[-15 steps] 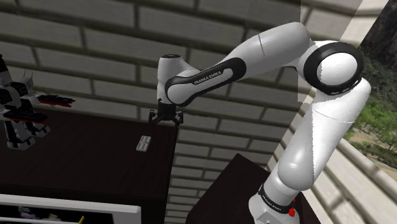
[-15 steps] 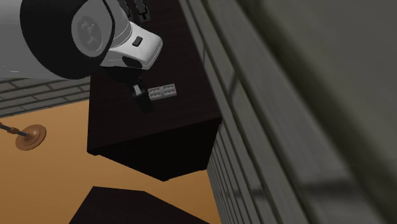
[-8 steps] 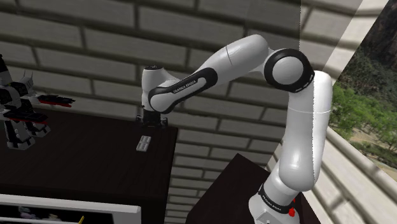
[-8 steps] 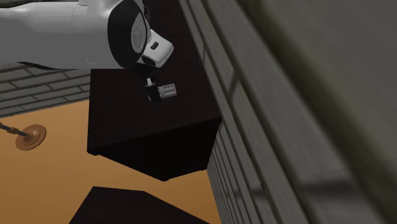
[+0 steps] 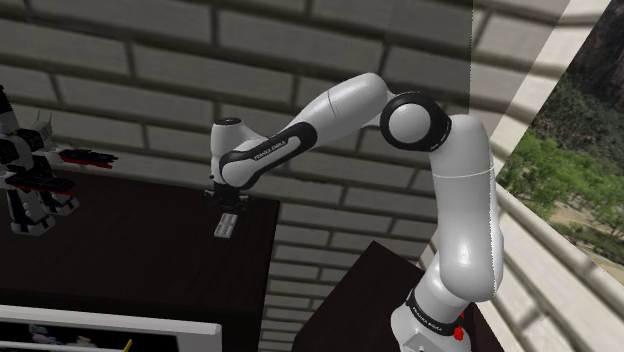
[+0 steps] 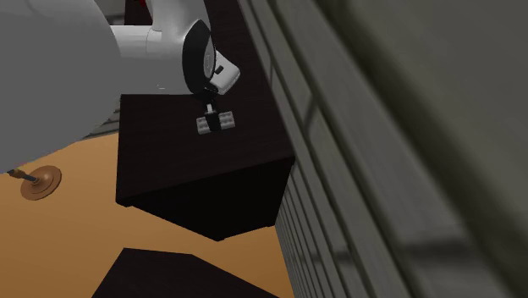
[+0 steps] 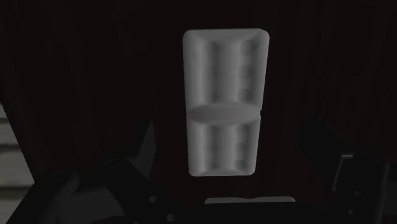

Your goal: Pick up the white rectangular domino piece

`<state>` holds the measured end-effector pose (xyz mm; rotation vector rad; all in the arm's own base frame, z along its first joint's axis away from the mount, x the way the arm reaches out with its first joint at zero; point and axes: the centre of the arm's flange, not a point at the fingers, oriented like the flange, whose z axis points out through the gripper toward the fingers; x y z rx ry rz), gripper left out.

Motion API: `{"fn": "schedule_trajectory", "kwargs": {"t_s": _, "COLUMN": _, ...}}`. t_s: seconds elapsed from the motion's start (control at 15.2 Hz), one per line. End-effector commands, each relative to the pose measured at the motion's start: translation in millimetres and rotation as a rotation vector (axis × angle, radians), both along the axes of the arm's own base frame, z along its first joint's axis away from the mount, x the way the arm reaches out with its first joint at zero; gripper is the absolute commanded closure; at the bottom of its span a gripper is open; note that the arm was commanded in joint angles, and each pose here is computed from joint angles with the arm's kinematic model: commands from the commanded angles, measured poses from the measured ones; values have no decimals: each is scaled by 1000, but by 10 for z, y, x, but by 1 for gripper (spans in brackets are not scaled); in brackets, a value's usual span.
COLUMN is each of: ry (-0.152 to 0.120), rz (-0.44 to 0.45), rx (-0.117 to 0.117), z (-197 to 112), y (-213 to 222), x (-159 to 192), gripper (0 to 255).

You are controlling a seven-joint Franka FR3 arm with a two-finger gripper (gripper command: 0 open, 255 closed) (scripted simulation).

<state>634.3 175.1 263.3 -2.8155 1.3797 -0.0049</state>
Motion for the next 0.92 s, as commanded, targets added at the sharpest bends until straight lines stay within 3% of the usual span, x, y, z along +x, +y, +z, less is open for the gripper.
{"fn": "schedule_trajectory", "kwargs": {"t_s": 0.0, "ry": 0, "rz": -1, "rx": 0, "z": -99, "y": 5, "x": -6, "gripper": 0}}
{"fn": "schedule_trajectory", "kwargs": {"t_s": 0.26, "ry": 0, "rz": -1, "rx": 0, "z": -235, "y": 5, "x": -6, "gripper": 0}}
{"fn": "schedule_trajectory", "kwargs": {"t_s": 0.33, "ry": 0, "rz": -1, "rx": 0, "z": -236, "y": 4, "x": -9, "gripper": 255}}
{"fn": "schedule_trajectory", "kwargs": {"t_s": 0.86, "ry": 0, "rz": -1, "rx": 0, "z": -245, "y": -5, "x": -16, "gripper": 255}}
